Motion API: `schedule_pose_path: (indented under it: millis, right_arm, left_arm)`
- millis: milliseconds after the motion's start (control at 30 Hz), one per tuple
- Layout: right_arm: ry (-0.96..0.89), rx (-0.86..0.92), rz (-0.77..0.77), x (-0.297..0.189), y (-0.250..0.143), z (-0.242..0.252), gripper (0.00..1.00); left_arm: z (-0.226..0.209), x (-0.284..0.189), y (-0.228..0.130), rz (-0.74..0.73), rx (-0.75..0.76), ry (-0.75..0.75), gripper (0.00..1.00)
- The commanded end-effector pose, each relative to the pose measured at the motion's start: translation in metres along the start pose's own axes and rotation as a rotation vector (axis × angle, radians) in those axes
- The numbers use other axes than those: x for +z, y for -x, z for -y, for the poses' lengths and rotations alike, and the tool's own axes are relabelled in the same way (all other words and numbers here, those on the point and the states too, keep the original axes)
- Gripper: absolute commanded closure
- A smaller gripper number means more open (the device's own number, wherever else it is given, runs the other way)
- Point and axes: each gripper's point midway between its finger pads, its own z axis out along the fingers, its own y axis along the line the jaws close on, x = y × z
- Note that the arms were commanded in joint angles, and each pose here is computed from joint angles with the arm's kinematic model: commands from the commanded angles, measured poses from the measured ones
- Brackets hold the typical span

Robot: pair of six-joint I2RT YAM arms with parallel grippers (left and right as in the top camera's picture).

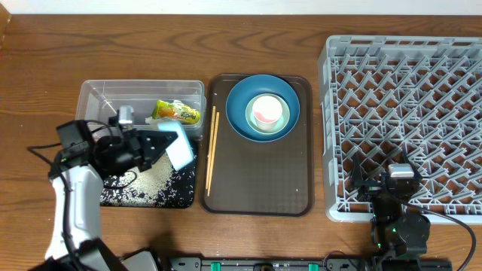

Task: Sort waste into correct bins and load items into the dishwasher rack
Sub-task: 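Tilt the bowl over the black tray to pour out the rice, then carry the empty bowl right and set it on the brown tray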

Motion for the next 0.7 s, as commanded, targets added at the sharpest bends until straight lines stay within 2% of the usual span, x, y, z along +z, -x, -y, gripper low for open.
schedule_pose_path:
  millis: [0,167,333,433,667]
  right_arm:
    - [-0.004,-0.013,-0.005,0.0,-0.002,0.001,0.01]
    - [-0.004,-0.012,-0.005,0.0,-0.002,0.001,0.01]
    - [-0.004,-0.013,-0.005,0.0,-0.001,0.001,0.01]
    - [-0.004,-0.012,-0.005,0.0,-0.002,0.001,0.01]
    - [-0.004,-0.012,-0.005,0.0,-0.001,0.001,0.01]
  left_arm:
    - [0.005,0.009,0.002,0.02,0.08,0.156,0.94]
    - [0.034,0.032,0.001,0.078,0.236,0.246,0.94]
    - [0.055,0.066,-0.018,0.114,0.432,0.339,0.94]
    - [0.05,0.091,-0.038,0.104,0.533,0.437,0.94]
    - [0.023,0.149,-0.1,-0.027,0.852,0.617,0.93]
